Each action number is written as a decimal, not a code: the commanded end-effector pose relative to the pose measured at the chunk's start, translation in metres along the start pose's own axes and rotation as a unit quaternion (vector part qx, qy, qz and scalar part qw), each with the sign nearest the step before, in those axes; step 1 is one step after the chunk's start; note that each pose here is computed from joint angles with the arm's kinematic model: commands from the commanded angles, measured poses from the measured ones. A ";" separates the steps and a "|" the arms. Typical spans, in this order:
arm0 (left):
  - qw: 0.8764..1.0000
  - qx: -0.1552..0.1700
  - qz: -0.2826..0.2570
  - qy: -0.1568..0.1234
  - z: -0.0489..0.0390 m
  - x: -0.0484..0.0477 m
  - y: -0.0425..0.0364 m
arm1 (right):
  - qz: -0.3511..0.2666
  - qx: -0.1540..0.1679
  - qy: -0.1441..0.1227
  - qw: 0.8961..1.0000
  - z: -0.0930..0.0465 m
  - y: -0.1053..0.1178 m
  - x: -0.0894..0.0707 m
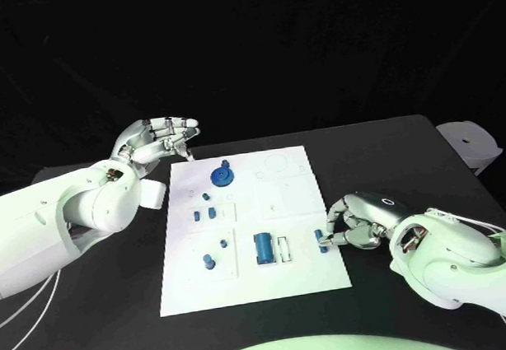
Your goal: Assemble the parts on the task board
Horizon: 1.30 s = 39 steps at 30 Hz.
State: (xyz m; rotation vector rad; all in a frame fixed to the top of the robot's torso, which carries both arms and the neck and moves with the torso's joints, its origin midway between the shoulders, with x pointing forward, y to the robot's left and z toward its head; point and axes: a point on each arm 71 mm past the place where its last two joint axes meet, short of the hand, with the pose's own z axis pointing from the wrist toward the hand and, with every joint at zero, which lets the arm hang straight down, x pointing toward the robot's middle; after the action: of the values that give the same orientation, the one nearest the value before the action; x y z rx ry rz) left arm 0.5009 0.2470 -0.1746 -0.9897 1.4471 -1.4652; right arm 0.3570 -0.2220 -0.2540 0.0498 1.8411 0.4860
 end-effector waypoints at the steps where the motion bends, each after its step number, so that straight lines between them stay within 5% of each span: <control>1: 1.000 0.004 -0.002 0.009 0.0004 0.0024 -0.0011 | -0.013 0.004 0.006 1.000 0.002 0.002 0.006; 29: 1.000 0.004 -0.002 0.008 -0.0009 0.0013 -0.0014 | -0.068 -0.002 0.035 0.997 0.015 0.007 0.026; 39: 1.000 0.004 -0.002 0.008 -0.0012 0.0008 -0.0014 | -0.076 -0.016 0.022 0.997 0.011 0.016 0.024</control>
State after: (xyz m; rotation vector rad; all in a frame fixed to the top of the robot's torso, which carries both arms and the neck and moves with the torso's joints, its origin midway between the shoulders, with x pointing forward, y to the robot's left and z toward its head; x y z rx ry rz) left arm 0.5001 0.2491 -0.1744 -0.9907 1.4469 -1.4629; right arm 0.3576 -0.1944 -0.2677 -0.0853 1.8414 0.4675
